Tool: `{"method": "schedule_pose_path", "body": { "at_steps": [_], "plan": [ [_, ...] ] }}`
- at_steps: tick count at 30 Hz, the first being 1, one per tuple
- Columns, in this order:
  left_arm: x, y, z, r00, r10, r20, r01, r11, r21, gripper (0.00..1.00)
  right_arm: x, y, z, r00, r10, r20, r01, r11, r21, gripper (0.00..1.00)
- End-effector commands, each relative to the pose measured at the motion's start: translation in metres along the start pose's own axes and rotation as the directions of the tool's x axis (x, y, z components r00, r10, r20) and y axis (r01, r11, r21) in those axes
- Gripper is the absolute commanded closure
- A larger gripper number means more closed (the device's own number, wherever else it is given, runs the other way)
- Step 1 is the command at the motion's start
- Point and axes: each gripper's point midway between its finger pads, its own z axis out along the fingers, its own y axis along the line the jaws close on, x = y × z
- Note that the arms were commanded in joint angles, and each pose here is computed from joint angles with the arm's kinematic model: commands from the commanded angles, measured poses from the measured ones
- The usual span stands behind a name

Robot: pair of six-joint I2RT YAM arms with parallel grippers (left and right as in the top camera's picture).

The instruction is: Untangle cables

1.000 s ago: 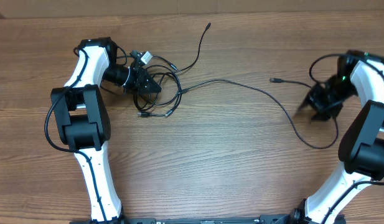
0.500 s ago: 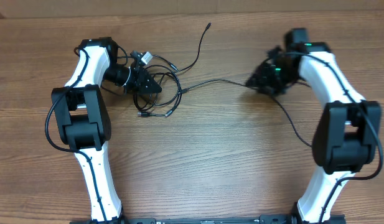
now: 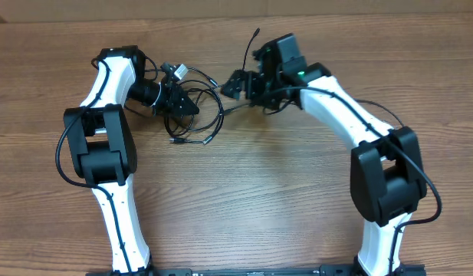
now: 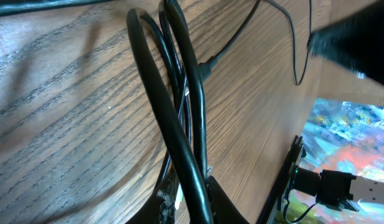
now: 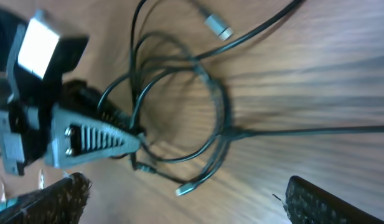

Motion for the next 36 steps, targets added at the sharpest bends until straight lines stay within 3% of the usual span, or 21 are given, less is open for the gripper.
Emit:
{"method": "schedule_pose_path", "body": {
  "at_steps": [1,12,13,14,16,18,36],
  "plan": [
    [-0.001,-0.003,0.001,1.0,0.005,-0.002,-0.005,1.0,-0.007,0.83,0.005,0.008,0.006,1.0,-0.001,-0.002,0.001,1.0,0.005,0.0],
    [-0.002,-0.003,0.001,1.0,-0.005,0.0,0.005,1.0,-0.007,0.81,0.008,0.011,0.008,1.0,-0.007,-0.007,0.007,1.0,0.003,0.0],
    [-0.002,-0.003,0.001,1.0,-0.011,0.0,0.011,1.0,-0.007,0.76,0.008,0.011,0.008,1.0,-0.007,-0.007,0.007,1.0,0.003,0.0],
    [-0.002,-0.003,0.001,1.0,-0.015,0.0,0.015,1.0,-0.007,0.65,0.008,0.011,0.008,1.0,-0.007,-0.007,0.007,1.0,0.003,0.0],
    [-0.002,-0.003,0.001,1.0,-0.014,0.0,0.014,1.0,-0.008,0.3,0.008,0.011,0.008,1.0,-0.007,-0.007,0.007,1.0,0.003,0.0],
    [-0.001,-0.003,0.001,1.0,-0.014,-0.002,0.014,1.0,-0.01,0.02,0.008,0.011,0.008,1.0,-0.007,-0.007,0.007,1.0,0.003,0.0],
    [-0.001,0.007,0.0,1.0,-0.02,-0.009,0.019,0.998,-0.065,0.0,0.008,0.011,0.008,1.0,-0.007,-0.007,0.007,1.0,0.003,0.0]
  ]
}}
